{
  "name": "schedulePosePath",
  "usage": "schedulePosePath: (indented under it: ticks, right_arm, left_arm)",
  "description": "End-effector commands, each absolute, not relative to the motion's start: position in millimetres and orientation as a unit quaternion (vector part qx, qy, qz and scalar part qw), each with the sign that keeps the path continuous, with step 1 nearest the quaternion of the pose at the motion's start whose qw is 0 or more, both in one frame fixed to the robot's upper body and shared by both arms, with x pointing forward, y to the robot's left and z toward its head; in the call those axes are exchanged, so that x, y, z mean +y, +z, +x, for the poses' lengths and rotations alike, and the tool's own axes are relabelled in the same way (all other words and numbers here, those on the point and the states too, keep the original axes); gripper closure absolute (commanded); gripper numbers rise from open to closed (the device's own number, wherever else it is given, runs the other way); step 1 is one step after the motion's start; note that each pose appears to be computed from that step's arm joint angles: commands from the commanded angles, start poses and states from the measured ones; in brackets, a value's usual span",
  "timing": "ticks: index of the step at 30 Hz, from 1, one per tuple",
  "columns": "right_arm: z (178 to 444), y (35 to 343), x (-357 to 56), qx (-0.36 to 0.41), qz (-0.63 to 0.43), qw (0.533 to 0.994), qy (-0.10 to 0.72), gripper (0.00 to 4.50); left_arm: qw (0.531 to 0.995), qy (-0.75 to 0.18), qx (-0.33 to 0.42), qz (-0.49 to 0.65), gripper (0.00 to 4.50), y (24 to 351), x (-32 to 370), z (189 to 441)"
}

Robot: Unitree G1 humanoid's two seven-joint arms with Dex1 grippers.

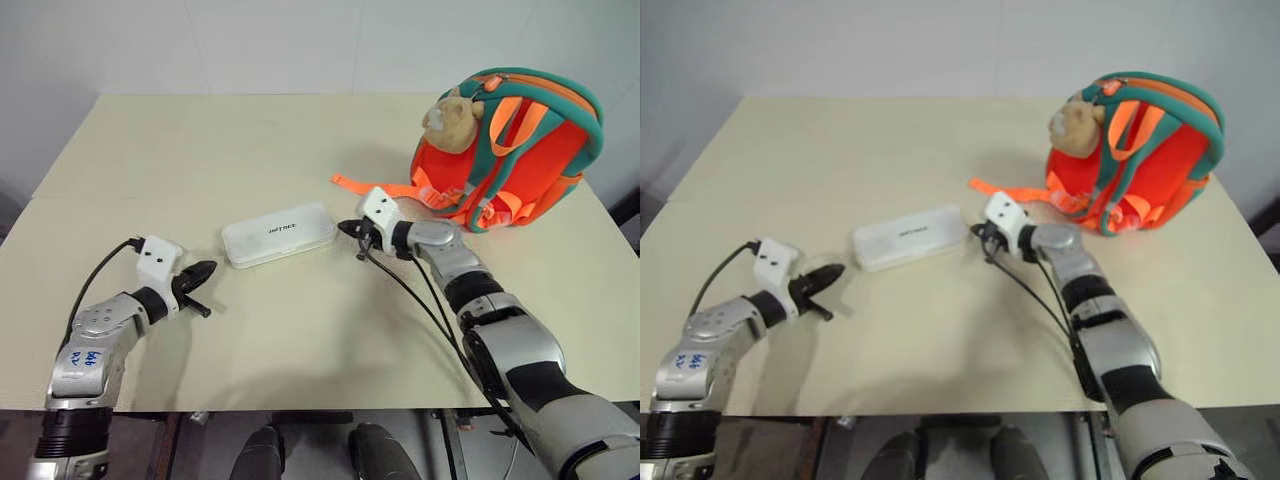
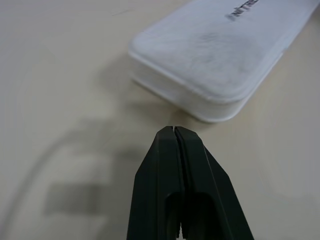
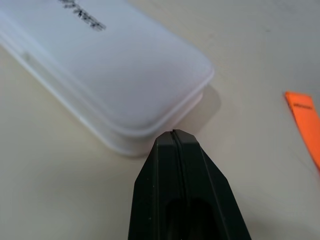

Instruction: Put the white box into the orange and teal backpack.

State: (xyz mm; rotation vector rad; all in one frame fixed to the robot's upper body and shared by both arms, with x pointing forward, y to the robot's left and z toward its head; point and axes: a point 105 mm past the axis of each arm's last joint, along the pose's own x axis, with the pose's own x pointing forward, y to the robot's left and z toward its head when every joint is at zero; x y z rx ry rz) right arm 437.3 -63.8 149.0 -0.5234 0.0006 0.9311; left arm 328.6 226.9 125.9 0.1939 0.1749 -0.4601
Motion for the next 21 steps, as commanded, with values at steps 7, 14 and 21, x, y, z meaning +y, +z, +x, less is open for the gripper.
schedulePosePath:
  ticks: [7, 14, 21]
  right_arm:
    - [436.1, 158.9, -41.4, -0.027, -0.239, 0.856, 0.457, 4.49]
    - [421.7, 148.5, -41.0, -0.032, -0.208, 0.842, 0.497, 4.49]
    - [399.0, 139.7, -71.2, -0.027, -0.192, 0.840, 0.507, 4.49]
  left_arm:
    - [0.966, -0.227, 0.059, 0.109, 4.46, 137.7, 215.8, 335.1]
    - [0.950, -0.289, 0.063, 0.100, 4.46, 137.0, 194.2, 325.2]
    - [0.929, -0.347, 0.078, 0.104, 4.46, 135.1, 179.4, 310.2]
